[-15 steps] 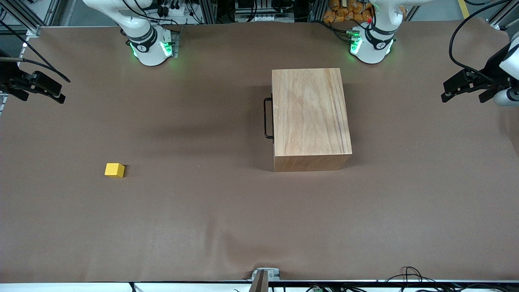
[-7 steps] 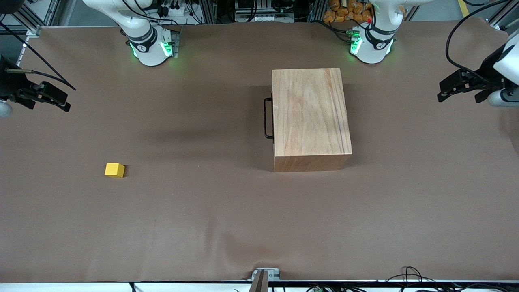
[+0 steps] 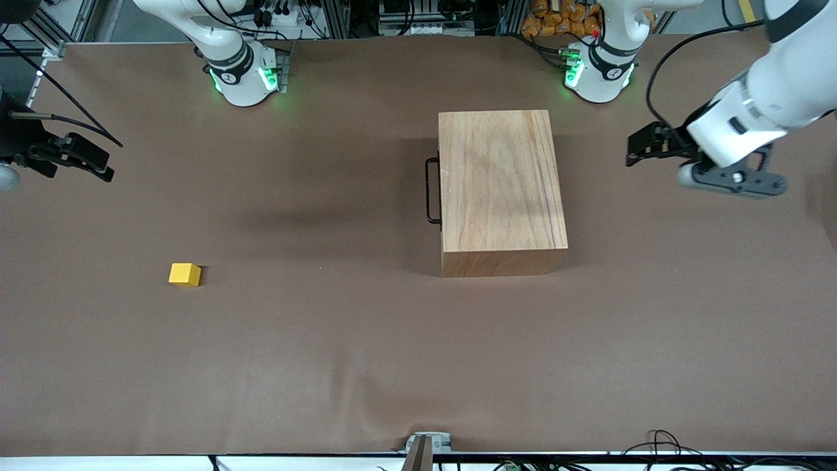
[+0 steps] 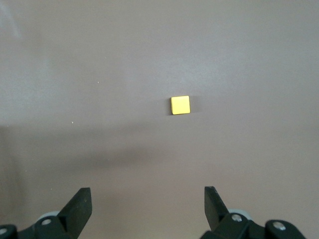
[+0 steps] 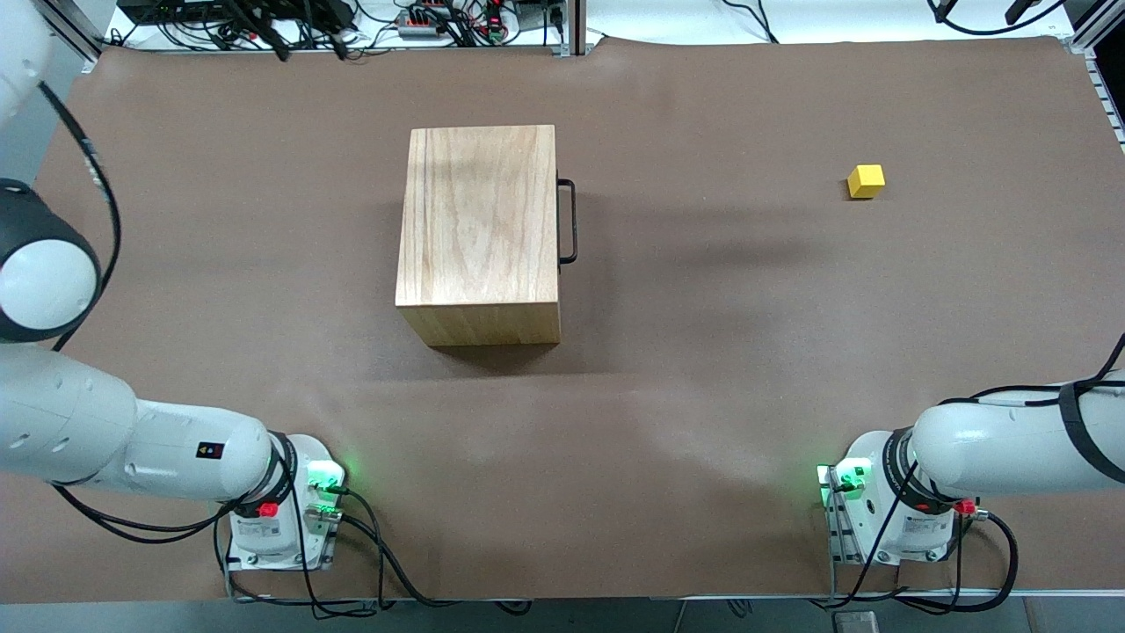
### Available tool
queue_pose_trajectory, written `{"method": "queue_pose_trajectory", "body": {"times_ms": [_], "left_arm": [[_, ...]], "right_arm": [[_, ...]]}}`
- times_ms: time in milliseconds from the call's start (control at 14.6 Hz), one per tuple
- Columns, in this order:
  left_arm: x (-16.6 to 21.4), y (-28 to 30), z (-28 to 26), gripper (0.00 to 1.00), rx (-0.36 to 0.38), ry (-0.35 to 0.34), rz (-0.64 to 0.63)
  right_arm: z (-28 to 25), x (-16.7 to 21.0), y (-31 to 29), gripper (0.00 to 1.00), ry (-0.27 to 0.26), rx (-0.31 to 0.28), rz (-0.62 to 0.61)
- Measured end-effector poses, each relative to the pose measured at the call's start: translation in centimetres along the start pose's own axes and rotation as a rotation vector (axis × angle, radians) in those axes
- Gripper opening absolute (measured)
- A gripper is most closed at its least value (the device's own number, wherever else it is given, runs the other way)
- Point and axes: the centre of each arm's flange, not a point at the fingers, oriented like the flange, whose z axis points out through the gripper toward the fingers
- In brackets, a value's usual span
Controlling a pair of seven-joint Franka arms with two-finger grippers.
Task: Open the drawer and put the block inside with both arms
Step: 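Move the left gripper over the box toward the black drawer handle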
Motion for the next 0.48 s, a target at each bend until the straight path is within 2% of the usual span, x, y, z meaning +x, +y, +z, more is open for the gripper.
{"method": "queue_pose_trajectory", "body": {"times_ms": [205, 478], "left_arm": [[0.9, 7.1, 3.4, 1.00, 0.017, -0.042, -0.089], [1.2, 15.3, 6.7, 1.00, 0.054, -0.051, -0.186]], "right_arm": [[1.0, 0.2, 0.0, 1.00, 0.002, 0.000, 0.000], [1.9, 0.3, 0.0, 1.00, -0.006, -0.001, 0.001]]}}
